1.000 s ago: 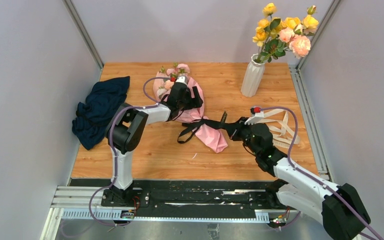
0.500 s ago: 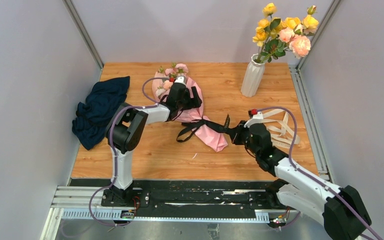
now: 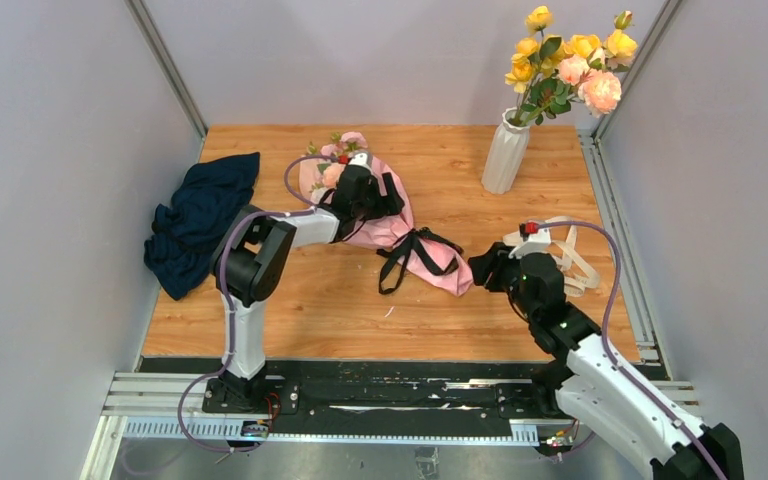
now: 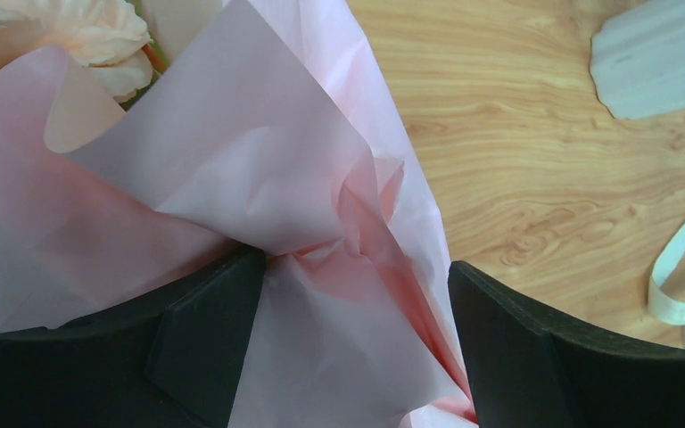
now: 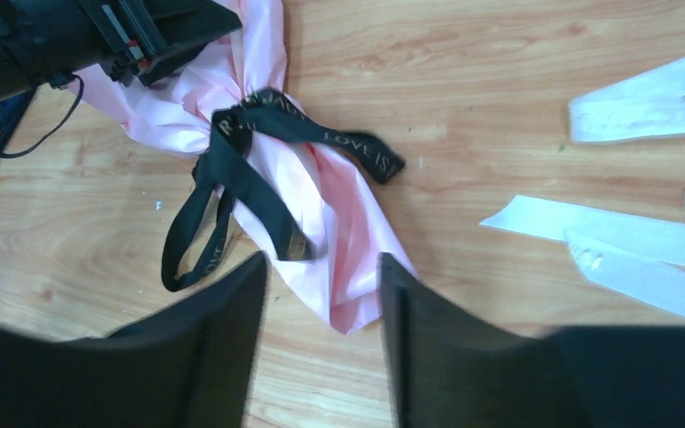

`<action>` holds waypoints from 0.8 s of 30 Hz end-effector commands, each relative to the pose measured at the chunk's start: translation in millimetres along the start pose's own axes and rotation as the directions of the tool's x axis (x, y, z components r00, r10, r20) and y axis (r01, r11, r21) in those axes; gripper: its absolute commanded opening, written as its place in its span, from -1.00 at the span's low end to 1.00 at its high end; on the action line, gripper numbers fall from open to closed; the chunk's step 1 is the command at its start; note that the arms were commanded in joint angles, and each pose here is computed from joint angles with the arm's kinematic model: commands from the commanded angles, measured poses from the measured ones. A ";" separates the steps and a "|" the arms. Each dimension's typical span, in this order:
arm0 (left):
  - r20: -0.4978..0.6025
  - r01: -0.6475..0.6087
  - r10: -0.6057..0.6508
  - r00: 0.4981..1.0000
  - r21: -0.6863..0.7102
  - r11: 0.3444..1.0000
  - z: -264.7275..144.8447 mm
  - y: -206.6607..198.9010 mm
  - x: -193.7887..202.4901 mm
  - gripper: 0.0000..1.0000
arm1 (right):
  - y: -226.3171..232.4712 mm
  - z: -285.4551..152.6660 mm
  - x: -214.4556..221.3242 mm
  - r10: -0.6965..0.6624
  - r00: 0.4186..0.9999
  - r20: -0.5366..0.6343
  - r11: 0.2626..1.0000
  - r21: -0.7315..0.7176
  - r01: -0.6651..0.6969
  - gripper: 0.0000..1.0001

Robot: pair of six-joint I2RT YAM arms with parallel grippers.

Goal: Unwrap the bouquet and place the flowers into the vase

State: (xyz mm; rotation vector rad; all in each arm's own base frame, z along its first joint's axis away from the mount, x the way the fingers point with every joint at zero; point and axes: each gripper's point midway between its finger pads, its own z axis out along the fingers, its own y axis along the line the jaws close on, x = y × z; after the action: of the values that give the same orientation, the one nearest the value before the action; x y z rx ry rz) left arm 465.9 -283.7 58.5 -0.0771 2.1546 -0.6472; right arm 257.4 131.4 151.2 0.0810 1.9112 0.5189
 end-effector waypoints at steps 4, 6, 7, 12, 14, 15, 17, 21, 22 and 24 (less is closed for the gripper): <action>-0.064 -0.007 0.000 0.998 -0.116 0.993 0.2 40.1 24.1 0.75 | 1.3 21.6 8.3 -0.001 0.998 -0.059 1.000 0.009 0.002 0.32; -0.061 -0.008 0.001 0.998 -0.106 0.994 -3.2 36.0 22.5 0.75 | 1.4 29.1 13.3 0.004 0.998 -0.069 1.000 0.008 -0.003 0.34; -0.062 -0.011 0.005 0.998 -0.101 0.995 -4.3 33.5 23.0 0.75 | 1.0 33.7 14.8 0.006 0.998 -0.069 1.000 0.010 -0.005 0.34; -0.072 -0.034 0.030 0.997 -0.053 0.998 -10.9 15.8 25.0 0.75 | 11.1 60.3 12.1 0.016 0.996 -0.089 1.000 -0.001 -0.016 0.35; -0.071 -0.048 0.045 0.996 -0.038 0.998 -13.6 7.5 26.0 0.75 | 24.1 68.7 4.5 0.023 0.995 -0.094 0.999 -0.040 -0.027 0.33; -0.072 -0.051 0.048 0.996 -0.035 0.998 -14.7 5.7 26.2 0.75 | 31.0 72.0 -0.8 0.023 0.996 -0.091 0.998 -0.059 -0.028 0.32; -0.073 -0.054 0.052 0.996 -0.025 0.998 -15.3 1.8 26.5 0.75 | 46.2 78.6 -8.2 0.018 0.995 -0.101 0.994 -0.110 -0.029 0.28; -0.078 -0.055 0.053 0.995 -0.023 0.998 -14.8 1.8 28.5 0.75 | 77.0 88.8 -0.3 -0.061 0.988 -0.145 0.982 -0.186 0.033 0.25; -0.080 -0.055 0.053 0.995 -0.024 0.998 -14.9 2.4 29.2 0.75 | 81.4 93.6 10.2 -0.092 0.981 -0.171 0.980 -0.189 0.059 0.25; -0.079 -0.053 0.051 0.996 -0.028 0.998 -15.7 3.5 29.3 0.75 | 92.5 101.2 25.5 -0.121 0.969 -0.215 0.973 -0.218 0.073 0.25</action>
State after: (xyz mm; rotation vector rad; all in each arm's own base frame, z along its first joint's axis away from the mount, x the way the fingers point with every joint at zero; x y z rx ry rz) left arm 452.9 -287.8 58.5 -0.0270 2.1634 -0.6269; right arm 328.0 220.1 149.9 -0.0696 2.0092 0.6503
